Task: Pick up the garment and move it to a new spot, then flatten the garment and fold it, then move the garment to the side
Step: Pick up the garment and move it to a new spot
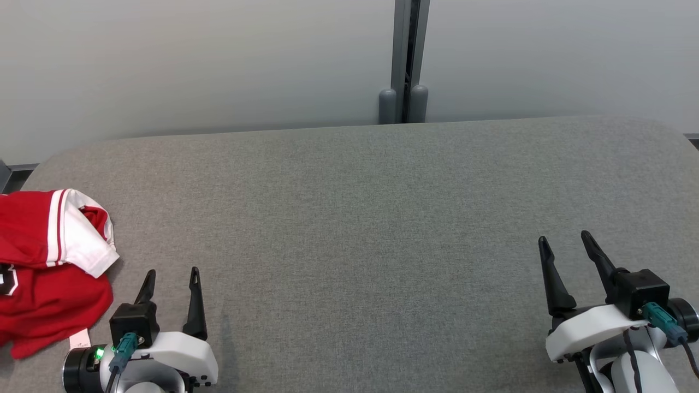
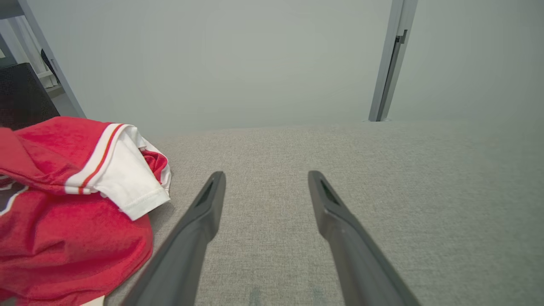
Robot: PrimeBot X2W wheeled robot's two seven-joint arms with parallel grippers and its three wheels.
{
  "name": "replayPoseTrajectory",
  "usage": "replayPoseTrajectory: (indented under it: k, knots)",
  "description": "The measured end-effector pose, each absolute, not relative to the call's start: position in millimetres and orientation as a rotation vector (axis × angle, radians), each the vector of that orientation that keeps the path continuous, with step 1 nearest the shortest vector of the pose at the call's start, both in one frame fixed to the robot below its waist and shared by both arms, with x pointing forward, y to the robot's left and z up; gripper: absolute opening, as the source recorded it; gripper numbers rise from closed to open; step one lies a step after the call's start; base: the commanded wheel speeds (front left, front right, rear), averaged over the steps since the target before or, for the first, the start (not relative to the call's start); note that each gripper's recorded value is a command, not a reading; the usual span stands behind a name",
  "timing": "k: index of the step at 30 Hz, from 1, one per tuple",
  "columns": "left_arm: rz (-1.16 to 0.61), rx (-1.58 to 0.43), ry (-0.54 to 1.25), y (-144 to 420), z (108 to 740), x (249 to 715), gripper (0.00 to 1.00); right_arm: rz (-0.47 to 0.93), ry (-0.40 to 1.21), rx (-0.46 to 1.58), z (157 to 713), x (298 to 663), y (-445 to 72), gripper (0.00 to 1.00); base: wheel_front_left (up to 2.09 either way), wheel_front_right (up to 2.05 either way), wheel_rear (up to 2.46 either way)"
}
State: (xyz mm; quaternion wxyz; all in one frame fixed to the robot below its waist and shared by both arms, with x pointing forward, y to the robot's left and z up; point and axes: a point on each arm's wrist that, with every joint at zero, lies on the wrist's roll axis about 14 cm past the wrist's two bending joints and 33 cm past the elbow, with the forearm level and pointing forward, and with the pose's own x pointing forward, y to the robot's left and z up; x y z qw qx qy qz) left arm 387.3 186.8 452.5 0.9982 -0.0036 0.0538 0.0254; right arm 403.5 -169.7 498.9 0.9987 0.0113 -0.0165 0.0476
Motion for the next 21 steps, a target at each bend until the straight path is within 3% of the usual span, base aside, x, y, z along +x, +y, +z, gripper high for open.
replayPoseTrajectory:
  k: [11, 21]
  knots:
    - [0.137, -0.047, 0.096, 214, 456, 377, 1.0, 0.188, -0.025, 0.051, 496, 414, -135, 1.0, 0.0, 0.0, 0.0]
    - [0.298, -0.06, 0.094, 266, 456, 342, 1.0, 0.375, -0.014, 0.077, 495, 428, -65, 1.0, 0.0, 0.0, 0.0]
